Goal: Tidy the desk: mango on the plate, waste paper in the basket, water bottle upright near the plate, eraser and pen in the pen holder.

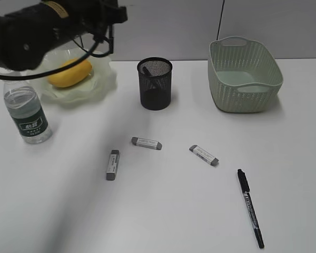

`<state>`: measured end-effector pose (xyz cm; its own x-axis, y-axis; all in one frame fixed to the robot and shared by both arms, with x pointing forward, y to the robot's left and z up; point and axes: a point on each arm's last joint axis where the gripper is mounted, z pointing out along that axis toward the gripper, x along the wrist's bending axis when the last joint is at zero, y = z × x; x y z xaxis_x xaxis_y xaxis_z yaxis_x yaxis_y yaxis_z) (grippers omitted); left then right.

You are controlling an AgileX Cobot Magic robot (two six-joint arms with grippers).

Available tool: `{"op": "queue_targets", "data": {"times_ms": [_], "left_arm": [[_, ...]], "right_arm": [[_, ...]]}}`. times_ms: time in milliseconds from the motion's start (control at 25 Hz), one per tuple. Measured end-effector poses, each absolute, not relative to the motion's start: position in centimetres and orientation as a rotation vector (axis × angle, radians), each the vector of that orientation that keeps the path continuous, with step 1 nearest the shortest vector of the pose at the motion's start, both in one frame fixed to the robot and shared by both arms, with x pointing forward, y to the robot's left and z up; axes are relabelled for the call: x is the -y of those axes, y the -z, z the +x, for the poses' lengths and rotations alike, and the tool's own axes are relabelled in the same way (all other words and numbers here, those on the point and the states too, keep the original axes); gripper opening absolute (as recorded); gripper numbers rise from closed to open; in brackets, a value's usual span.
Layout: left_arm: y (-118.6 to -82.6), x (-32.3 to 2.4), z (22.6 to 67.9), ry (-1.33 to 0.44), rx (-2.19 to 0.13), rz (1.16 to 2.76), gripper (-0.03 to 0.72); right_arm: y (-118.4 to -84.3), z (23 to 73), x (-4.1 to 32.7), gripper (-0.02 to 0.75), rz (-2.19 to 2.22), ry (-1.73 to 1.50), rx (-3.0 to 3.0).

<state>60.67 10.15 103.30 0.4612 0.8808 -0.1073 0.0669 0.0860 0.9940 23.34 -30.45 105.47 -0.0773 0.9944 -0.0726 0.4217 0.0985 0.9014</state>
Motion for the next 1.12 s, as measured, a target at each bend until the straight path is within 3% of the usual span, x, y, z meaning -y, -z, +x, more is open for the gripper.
{"op": "queue_targets", "data": {"times_ms": [120,480,960,1040,1120], "left_arm": [[-101.7,-8.1,60.9,-0.773,-0.790,1.283,0.091],[-99.3,-3.7,63.2,-0.734,-0.731,1.304,0.091],[-93.6,-2.8,64.4,-0.706,-0.792,1.381,0.091],[-93.5,-2.8,64.4,-0.704,-0.796,1.386,0.123],[-93.4,-2.8,64.4,-0.701,-0.803,1.398,0.225]], "right_arm": [[-105.5,23.3,30.4,0.537,1.424,-0.946,-1.612],[-105.5,23.3,30.4,0.537,1.425,-0.946,-1.612],[-105.5,23.3,30.4,0.537,1.425,-0.946,-1.612],[-105.5,23.3,30.4,0.537,1.425,-0.946,-1.612],[-105.5,23.3,30.4,0.537,1.425,-0.946,-1.612]]}}
